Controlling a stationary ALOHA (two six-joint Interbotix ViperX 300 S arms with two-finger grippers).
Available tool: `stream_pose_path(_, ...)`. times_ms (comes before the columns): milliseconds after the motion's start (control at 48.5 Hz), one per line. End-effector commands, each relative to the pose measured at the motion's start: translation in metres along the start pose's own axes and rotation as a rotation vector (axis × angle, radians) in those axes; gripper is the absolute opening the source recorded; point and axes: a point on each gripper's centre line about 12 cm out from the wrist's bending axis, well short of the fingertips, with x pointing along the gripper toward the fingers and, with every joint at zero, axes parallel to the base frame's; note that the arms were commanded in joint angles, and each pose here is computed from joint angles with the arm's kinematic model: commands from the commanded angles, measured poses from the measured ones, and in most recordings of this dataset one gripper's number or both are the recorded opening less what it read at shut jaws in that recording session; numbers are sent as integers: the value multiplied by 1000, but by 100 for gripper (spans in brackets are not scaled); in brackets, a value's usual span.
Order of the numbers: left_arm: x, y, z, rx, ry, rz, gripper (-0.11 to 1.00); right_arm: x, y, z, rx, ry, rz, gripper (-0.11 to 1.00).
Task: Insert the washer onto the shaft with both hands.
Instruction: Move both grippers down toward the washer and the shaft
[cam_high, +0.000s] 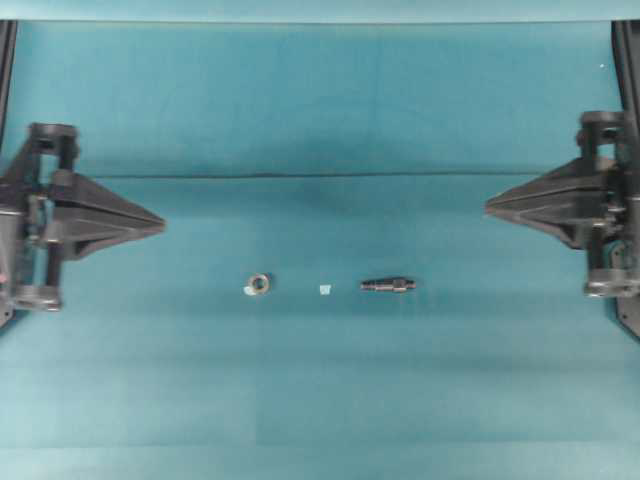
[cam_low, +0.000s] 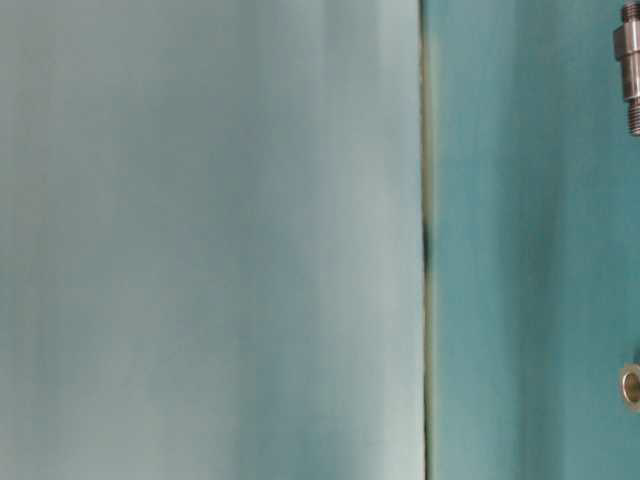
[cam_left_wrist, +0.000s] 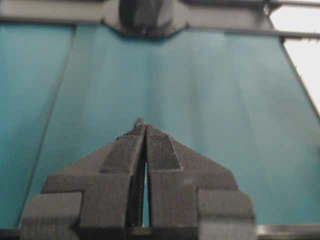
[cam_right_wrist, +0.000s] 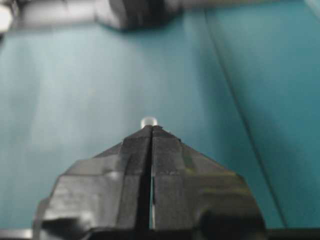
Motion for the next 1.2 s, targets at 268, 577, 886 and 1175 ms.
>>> stream_pose_path(268,62,4,-18,3,380,26,2,54,-2,-23,15,399,-29,-10)
stream_pose_path(577,102,7,-38,23,723,42,2,101,-1,-35,-11,727,-36,-10)
stream_pose_path(886,126,8,-52,51,863,34,2,130,4,-44,16,882,7,-10)
stream_pose_path(1175,125,8,-60,49,882,34,2,139,-3,-52,29,874,60,-10)
